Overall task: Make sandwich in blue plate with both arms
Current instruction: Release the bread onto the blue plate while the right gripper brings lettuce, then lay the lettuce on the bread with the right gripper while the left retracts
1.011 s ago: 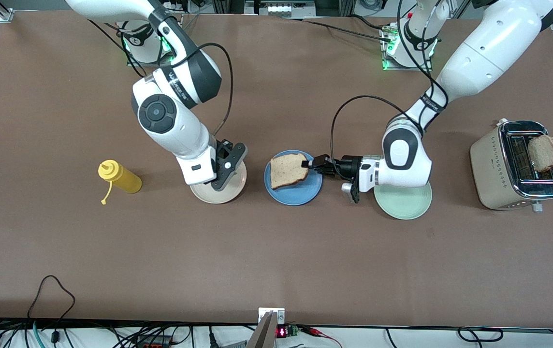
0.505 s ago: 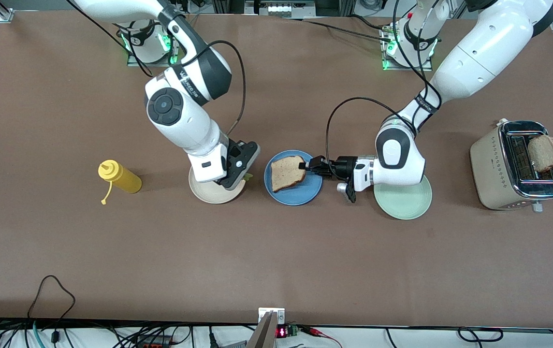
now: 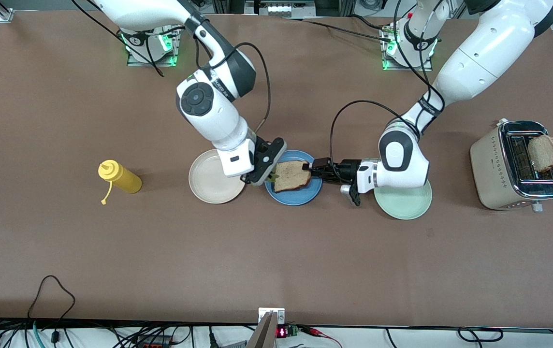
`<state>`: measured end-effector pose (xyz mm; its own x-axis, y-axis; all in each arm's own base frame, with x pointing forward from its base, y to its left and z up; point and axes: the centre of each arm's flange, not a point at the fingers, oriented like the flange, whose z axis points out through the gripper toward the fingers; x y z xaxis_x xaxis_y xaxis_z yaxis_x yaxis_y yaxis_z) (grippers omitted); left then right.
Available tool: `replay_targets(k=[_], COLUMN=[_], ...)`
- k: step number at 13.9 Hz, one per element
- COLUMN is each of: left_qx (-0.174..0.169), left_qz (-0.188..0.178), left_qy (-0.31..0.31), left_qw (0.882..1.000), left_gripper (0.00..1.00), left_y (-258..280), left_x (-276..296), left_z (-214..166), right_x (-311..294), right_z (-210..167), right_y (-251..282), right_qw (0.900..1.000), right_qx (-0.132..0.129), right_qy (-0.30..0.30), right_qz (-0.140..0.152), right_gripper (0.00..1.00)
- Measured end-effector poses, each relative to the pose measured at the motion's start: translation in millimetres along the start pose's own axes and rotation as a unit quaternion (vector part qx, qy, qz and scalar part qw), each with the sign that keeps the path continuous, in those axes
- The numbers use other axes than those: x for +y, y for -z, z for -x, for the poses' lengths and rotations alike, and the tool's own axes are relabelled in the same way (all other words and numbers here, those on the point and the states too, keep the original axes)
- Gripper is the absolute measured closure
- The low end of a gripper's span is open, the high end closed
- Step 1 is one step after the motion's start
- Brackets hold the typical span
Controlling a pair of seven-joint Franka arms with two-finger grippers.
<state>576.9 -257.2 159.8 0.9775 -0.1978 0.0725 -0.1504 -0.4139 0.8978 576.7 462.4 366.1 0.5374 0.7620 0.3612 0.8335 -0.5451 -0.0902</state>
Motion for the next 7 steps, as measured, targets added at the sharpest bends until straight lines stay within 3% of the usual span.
replay_targets(k=[4, 7], left_qx=[0.002, -0.061], left_qz=[-0.045, -0.133], left_qy=[-0.033, -0.071], left_qw=[0.998, 0.987], left_gripper=[0.0, 0.0], left_y=[36.7, 68.5], left_x=[14.1, 46.9], left_z=[-5.5, -6.9], right_x=[-27.3, -45.4], right_z=[-10.1, -10.4], right_y=[-22.1, -48.5], right_qw=[1.0, 1.0], right_qx=[-0.001, 0.005], right_qy=[0.014, 0.022], right_qz=[-0.011, -0.015], right_gripper=[0.96, 0.96])
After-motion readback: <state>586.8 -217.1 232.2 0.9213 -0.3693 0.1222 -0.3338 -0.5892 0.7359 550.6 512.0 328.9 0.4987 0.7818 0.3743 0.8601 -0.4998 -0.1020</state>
